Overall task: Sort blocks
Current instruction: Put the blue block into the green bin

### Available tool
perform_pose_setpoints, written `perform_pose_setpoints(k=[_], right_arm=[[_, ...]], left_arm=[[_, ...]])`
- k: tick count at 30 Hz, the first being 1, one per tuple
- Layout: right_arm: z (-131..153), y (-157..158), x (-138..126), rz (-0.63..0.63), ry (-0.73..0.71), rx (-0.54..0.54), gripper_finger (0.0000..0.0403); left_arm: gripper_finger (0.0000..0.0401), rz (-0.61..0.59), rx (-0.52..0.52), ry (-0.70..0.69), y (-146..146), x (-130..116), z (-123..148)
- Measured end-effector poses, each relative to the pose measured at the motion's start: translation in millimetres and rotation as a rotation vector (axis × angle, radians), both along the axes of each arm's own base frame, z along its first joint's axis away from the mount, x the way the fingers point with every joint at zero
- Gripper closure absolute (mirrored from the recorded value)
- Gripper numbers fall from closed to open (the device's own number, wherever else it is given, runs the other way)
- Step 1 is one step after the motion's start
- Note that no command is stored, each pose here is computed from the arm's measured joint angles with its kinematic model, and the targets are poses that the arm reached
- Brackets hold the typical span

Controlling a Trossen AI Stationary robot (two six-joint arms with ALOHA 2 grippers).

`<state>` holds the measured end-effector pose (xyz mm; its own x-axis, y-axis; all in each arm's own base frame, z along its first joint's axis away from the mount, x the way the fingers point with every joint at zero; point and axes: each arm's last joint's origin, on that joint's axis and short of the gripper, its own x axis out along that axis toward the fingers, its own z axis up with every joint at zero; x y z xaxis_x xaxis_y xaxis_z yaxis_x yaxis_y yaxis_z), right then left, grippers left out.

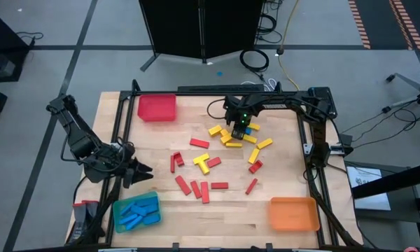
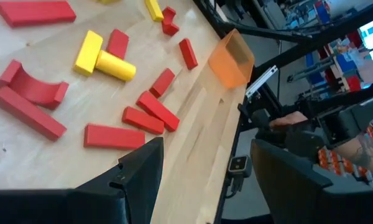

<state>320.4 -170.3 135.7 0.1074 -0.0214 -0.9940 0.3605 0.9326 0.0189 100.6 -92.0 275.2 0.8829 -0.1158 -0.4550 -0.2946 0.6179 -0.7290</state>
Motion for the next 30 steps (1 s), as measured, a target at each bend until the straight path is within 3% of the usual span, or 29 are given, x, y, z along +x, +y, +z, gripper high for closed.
perform_pose_setpoints(k=[10, 18, 25, 30], right_arm=[[10.1, -0.7, 2.4, -0.018, -0.025, -0.015, 0.0321], [74.2, -6.9, 13.2, -0.058, -0.23, -0.116, 0.0321], [171.9, -0.1, 16.6, -0.09, -0.674, -0.174, 0.0321], [242.8, 22.6, 9.2, -0.04, -1.06, -0.231, 0.0321]], left_arm=[[0.0155, 0.075, 0.053, -0.033, 3.1, 0.2, 0.0], [0.0155, 0.168, 0.202, -0.095, 8.7, 2.6, 1.9], [0.0155, 0.356, 0.328, -0.172, 18.6, 8.8, 7.6], [0.0155, 0.397, 0.421, -0.24, 23.5, 19.8, 21.8]])
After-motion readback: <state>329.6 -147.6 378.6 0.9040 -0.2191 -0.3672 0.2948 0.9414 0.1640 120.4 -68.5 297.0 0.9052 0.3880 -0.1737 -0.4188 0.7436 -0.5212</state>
